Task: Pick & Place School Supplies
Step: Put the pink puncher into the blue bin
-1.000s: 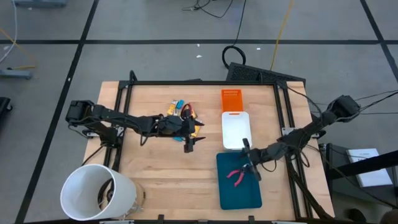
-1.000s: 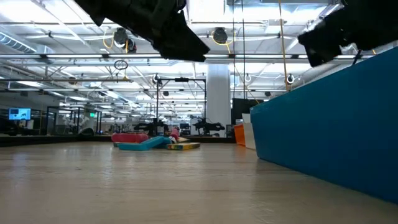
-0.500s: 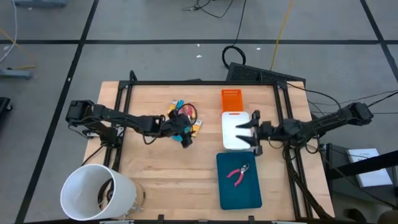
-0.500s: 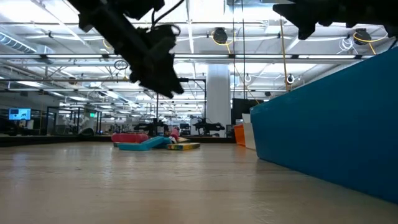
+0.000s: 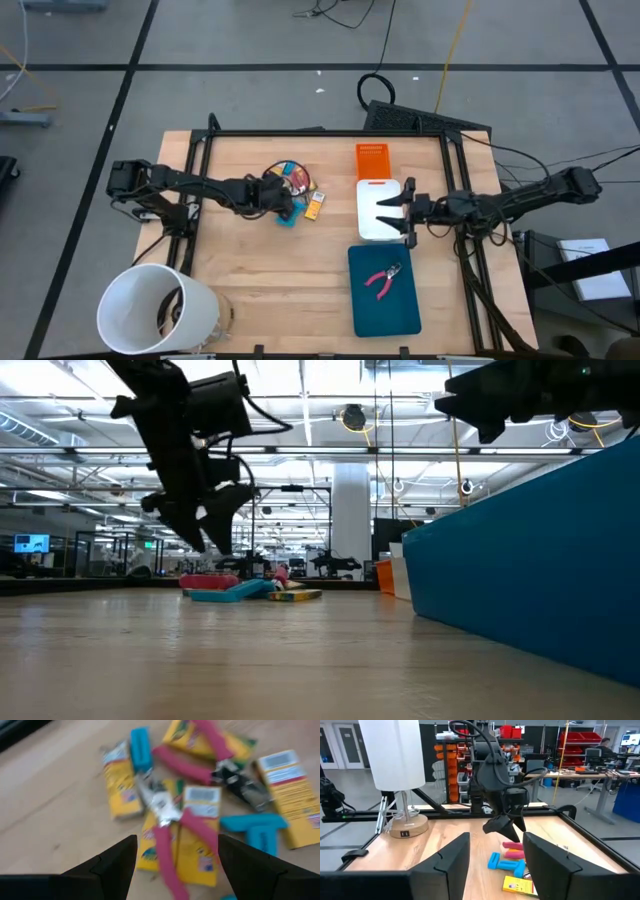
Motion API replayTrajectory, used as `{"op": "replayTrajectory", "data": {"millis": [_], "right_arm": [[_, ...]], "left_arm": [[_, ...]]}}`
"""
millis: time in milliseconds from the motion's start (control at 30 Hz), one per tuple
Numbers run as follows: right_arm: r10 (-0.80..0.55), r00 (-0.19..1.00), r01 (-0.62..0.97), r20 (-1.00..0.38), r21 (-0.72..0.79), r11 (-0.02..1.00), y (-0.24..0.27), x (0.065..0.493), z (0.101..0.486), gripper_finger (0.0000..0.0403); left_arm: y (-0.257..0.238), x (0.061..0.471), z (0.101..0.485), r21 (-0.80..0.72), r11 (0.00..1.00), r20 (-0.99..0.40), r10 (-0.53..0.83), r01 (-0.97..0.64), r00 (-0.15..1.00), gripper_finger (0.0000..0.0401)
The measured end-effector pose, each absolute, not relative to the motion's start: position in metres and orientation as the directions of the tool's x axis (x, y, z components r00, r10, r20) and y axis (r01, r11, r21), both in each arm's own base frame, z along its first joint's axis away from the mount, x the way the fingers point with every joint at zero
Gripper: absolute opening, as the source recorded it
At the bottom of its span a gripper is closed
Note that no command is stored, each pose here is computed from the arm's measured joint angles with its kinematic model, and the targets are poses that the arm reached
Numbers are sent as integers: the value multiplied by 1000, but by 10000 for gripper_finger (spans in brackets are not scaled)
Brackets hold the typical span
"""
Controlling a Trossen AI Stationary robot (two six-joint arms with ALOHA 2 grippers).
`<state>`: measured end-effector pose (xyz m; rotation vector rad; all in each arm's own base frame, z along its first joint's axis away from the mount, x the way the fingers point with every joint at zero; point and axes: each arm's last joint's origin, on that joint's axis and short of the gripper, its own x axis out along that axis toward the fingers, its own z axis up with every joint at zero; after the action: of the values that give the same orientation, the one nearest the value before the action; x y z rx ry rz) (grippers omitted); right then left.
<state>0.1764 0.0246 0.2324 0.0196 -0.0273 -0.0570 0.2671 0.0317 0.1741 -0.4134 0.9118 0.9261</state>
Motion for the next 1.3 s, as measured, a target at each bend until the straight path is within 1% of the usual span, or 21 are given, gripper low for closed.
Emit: {"op": "replayTrajectory", "data": {"millis": [100,200,400,500,667,933,1167,1300], "right_arm": [[-57,998,57,20,19,998,25,178,231,175],[-57,998,57,15,17,998,25,179,230,176],[-57,998,57,15,18,998,25,179,230,172],[-57,998,57,15,18,998,25,179,230,173],[-58,998,57,15,18,998,25,179,230,171],[-57,998,57,15,18,998,25,179,230,169],[-58,998,57,17,18,998,25,179,230,169],[-58,998,57,19,19,998,25,179,231,169]], "left_arm": [[31,263,172,59,512,-835,496,-857,238,280],[31,261,172,40,473,-846,486,-880,222,280],[31,256,164,38,446,-846,490,-894,209,280],[33,254,156,6,430,-838,495,-903,230,280],[33,252,149,-21,426,-830,496,-904,253,280],[32,248,144,-20,433,-841,481,-901,250,280],[32,258,129,7,489,-840,475,-872,260,280],[32,262,123,14,486,-838,482,-874,255,280]]}}
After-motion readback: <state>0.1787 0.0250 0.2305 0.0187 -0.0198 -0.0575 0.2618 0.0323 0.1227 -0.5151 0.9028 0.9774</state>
